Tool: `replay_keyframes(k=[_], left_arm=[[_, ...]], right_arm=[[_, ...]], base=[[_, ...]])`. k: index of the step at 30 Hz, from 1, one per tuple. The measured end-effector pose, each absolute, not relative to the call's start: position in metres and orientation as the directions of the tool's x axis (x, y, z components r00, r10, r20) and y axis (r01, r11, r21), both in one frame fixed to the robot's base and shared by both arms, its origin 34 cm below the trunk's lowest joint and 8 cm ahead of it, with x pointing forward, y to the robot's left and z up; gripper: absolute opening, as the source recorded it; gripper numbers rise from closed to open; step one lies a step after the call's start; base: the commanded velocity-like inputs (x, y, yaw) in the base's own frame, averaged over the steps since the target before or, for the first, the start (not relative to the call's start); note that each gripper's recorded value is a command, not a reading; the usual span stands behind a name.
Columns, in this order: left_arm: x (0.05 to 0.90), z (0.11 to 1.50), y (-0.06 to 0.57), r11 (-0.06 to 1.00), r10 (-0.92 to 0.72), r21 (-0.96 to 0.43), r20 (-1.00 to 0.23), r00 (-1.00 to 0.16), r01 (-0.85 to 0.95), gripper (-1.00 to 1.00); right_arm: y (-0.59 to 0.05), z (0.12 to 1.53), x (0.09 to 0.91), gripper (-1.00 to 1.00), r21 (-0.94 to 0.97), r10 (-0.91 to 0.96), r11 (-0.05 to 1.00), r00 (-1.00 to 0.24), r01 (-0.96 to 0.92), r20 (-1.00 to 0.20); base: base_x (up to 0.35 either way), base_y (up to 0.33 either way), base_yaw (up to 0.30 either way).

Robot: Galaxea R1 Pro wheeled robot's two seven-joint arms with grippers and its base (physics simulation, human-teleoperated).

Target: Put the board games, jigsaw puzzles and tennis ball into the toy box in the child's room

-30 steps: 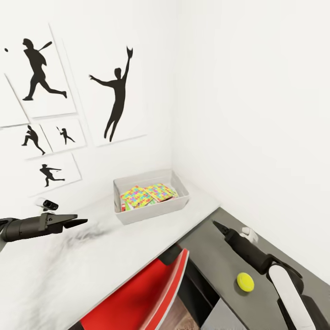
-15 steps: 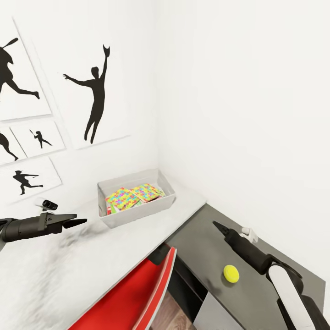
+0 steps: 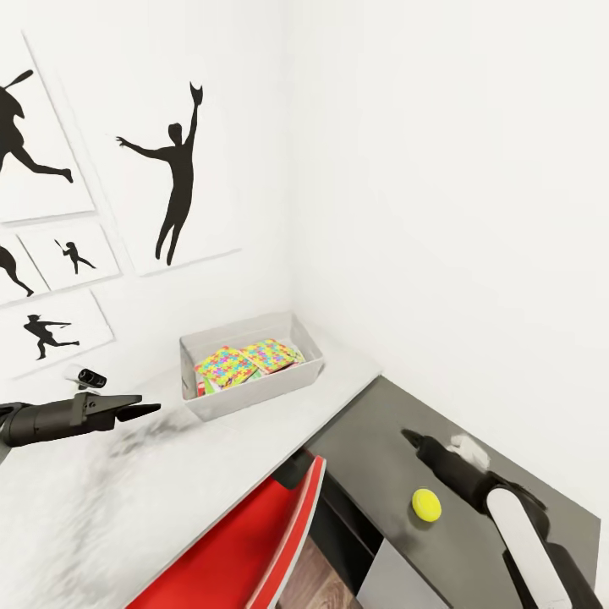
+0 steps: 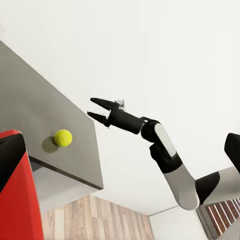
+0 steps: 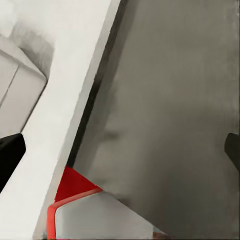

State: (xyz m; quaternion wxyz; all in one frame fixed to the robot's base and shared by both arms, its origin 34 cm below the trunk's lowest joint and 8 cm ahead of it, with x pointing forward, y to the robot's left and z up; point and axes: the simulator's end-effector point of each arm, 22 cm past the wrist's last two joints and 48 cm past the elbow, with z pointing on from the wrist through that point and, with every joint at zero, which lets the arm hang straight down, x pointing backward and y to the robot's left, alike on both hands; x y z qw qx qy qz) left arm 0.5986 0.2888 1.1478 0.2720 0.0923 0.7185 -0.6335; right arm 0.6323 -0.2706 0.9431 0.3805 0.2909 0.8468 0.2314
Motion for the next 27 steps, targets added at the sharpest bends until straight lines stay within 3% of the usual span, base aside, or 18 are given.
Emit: replay_keyframes(k=[4,15,27], left_arm=[[0.599,1.148,0.289,0.180,-0.212,-0.860,-0.508,-0.835,0.477,1.00],[0.599,1.148,0.289,0.180,-0.212,-0.860,-0.508,-0.835,0.477,1.00],[0.599,1.148,0.290,0.182,-0.213,-0.860,-0.509,-0.834,0.478,1.00]], right_arm=[[-0.287,0.939,0.637,1.00,0.477,0.631,0.774,-0.581,0.417,-0.515],[-0.300,0.973,0.675,1.00,0.324,0.554,0.831,-0.626,0.451,-0.549],[-0.303,0.913,0.664,1.00,0.234,0.569,0.820,-0.703,0.521,-0.426]], base=[[0.000,0.000,0.000],[0.000,0.000,0.000],[0.000,0.000,0.000]])
